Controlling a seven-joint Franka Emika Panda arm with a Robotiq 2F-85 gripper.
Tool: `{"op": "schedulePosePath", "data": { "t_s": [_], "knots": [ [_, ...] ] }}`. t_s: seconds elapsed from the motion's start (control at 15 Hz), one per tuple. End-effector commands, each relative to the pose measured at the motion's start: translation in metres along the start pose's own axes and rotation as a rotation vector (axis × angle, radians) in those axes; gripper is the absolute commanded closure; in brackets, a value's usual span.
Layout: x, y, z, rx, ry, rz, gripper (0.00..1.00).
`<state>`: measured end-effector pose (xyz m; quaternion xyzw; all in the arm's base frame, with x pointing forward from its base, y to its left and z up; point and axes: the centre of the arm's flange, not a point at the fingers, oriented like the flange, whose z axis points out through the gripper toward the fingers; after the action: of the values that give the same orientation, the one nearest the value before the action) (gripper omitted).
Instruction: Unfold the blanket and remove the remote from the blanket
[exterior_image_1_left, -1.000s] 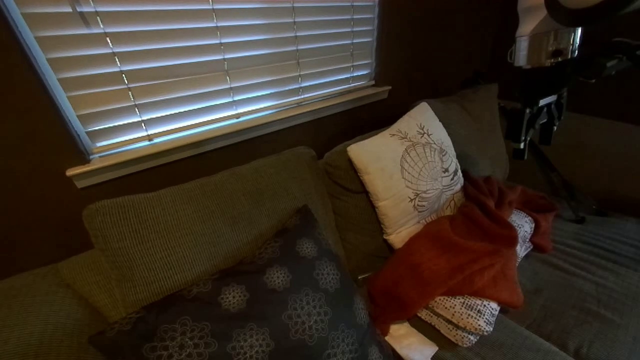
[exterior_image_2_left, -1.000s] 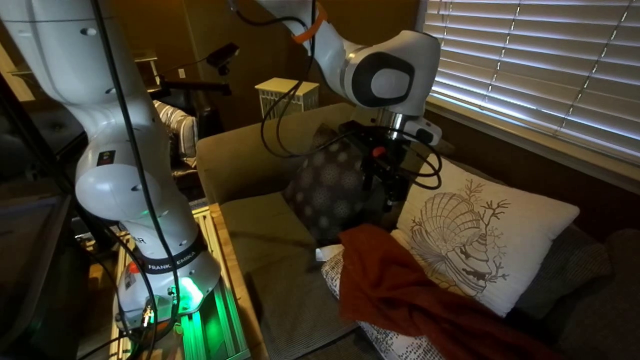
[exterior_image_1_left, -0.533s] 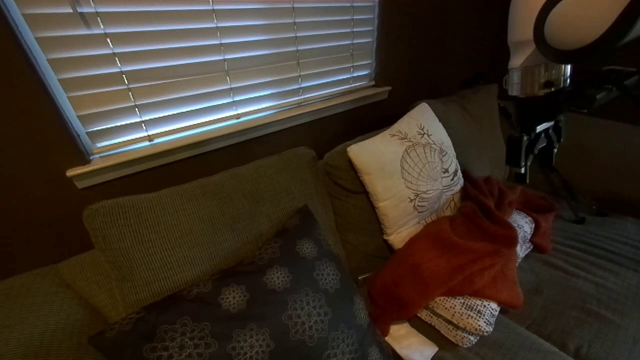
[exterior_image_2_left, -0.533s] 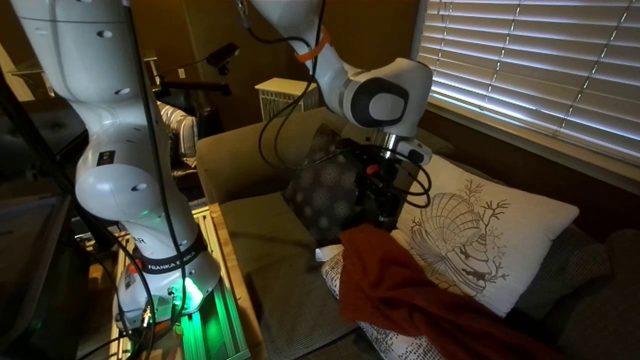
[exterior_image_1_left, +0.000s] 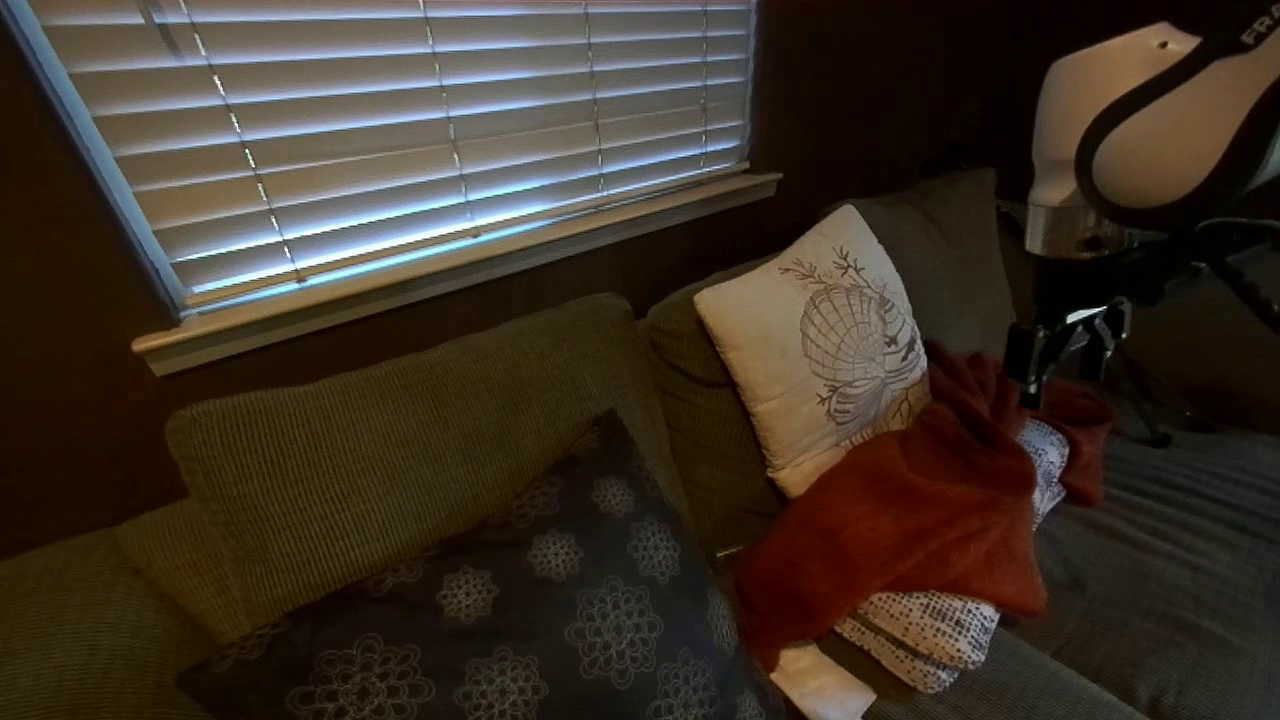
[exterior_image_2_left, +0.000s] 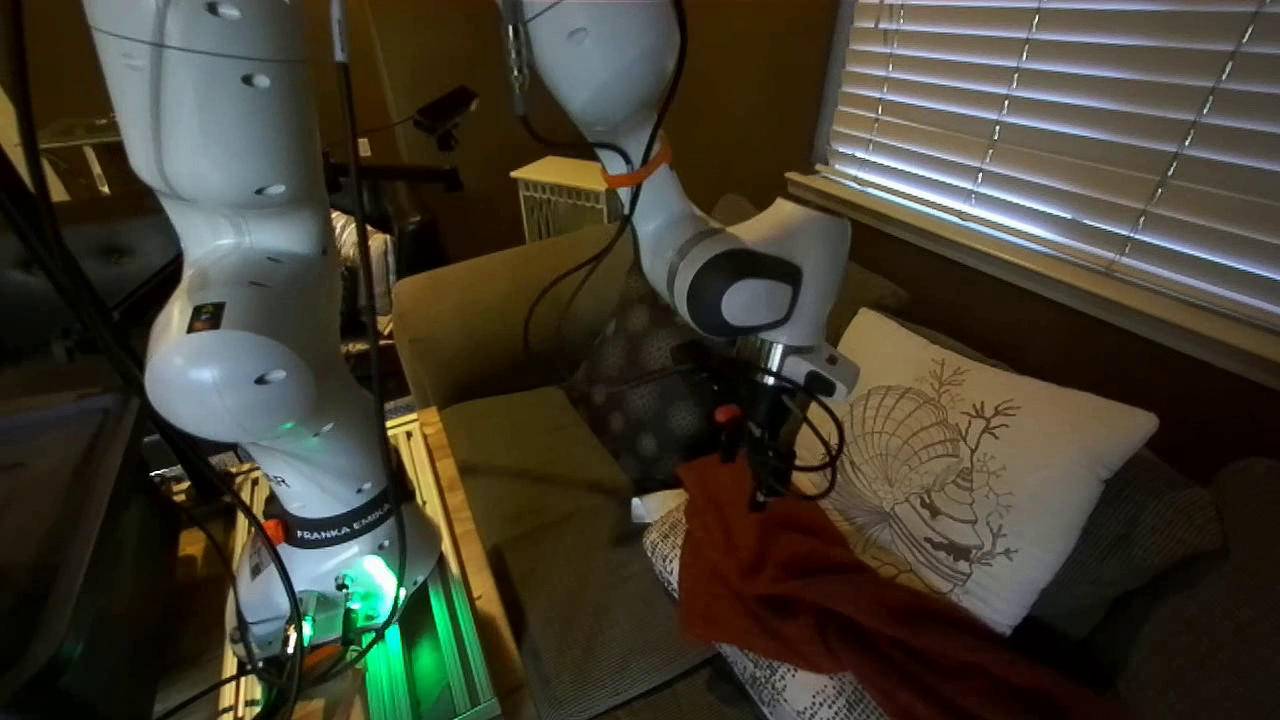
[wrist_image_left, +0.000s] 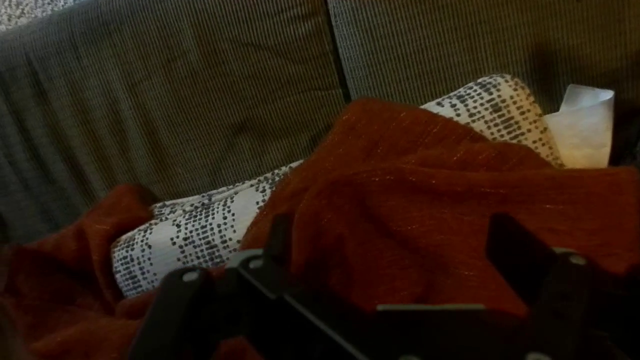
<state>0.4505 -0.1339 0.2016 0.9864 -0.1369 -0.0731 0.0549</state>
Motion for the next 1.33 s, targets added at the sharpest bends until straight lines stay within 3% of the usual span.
{"op": "schedulePosePath", "data": {
  "t_s": [0.0,0.47,0.87,1.0,1.27],
  "knots": [
    [-0.001,0.015,0.038,-0.009,0.078,0.055,0.0],
    [0.014,0.03,0.078,0.009,0.249,0.067,0.0],
    [0.01,0.029,0.075,0.004,0.234,0.073,0.0],
    [0.016,0.03,0.087,0.007,0.17,0.078,0.0],
    [0.019,0.038,0.117,0.024,0.147,0.091,0.0]
  ]
}}
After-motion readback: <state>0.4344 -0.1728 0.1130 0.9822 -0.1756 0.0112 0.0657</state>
